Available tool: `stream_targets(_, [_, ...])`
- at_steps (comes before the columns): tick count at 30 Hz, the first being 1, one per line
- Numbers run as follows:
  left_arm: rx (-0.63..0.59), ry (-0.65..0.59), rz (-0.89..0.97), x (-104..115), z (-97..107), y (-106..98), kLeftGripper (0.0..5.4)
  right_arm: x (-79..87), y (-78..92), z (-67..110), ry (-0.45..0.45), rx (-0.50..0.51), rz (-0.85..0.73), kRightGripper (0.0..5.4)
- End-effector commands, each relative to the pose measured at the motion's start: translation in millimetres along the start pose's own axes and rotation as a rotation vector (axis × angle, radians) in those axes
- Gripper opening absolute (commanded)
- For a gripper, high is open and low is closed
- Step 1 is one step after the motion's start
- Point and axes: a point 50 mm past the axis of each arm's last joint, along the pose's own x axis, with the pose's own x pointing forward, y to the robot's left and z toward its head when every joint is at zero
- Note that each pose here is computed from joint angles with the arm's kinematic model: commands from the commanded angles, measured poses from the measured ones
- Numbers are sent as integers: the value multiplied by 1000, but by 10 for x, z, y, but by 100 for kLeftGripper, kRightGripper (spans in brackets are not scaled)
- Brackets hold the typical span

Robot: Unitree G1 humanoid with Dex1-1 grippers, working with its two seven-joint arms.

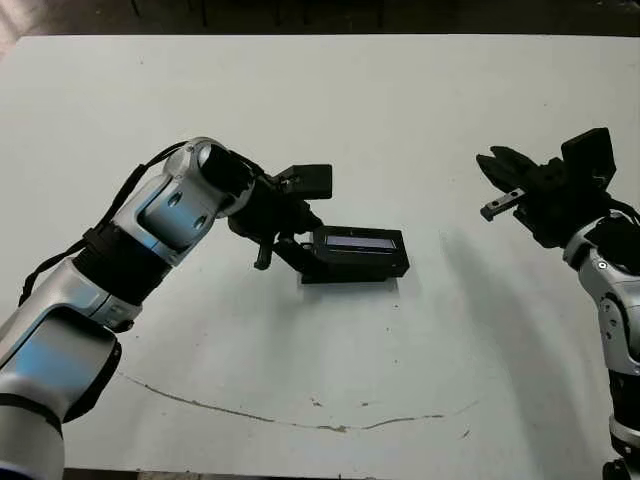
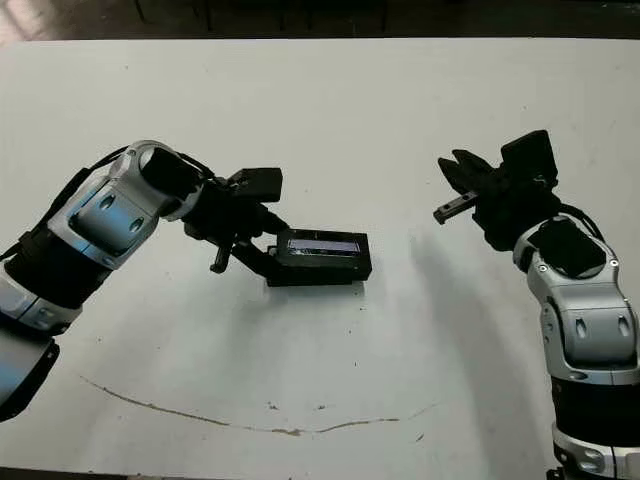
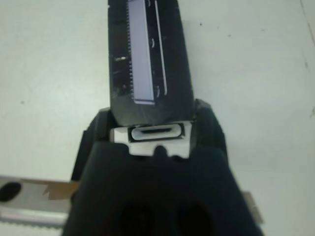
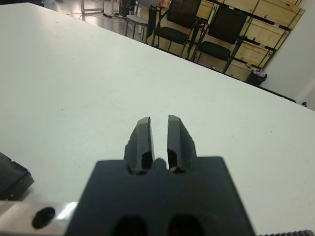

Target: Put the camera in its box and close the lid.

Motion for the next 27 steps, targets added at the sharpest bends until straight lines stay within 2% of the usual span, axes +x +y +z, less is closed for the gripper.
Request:
stream_targets(1, [-81,38,-5,-11,-180,-23,136,-2,14,-67,32,10,11,0])
stream_targets(4, [-108,33,-5,-20,-230,-33,125,3,13,-73,28,27,18,0])
stream_targets(11, [-167,140,11,-47,-316,-62,125,6,12,-89,33,32,21,0])
stream_targets(16, [-125,160,15,-46,-337,-74,125,1,13,-103,40,47,22,0])
stream_targets(21, [-130,165,12,-48,-379,-78,125,-2,14,-107,45,44,18,0])
stream_targets(24, [-174,178,17,-48,-418,-71,125,-5,15,-112,40,46,20,0])
stream_targets(27, [-139,206,22,-48,-419,-67,125,-4,15,-115,49,54,21,0])
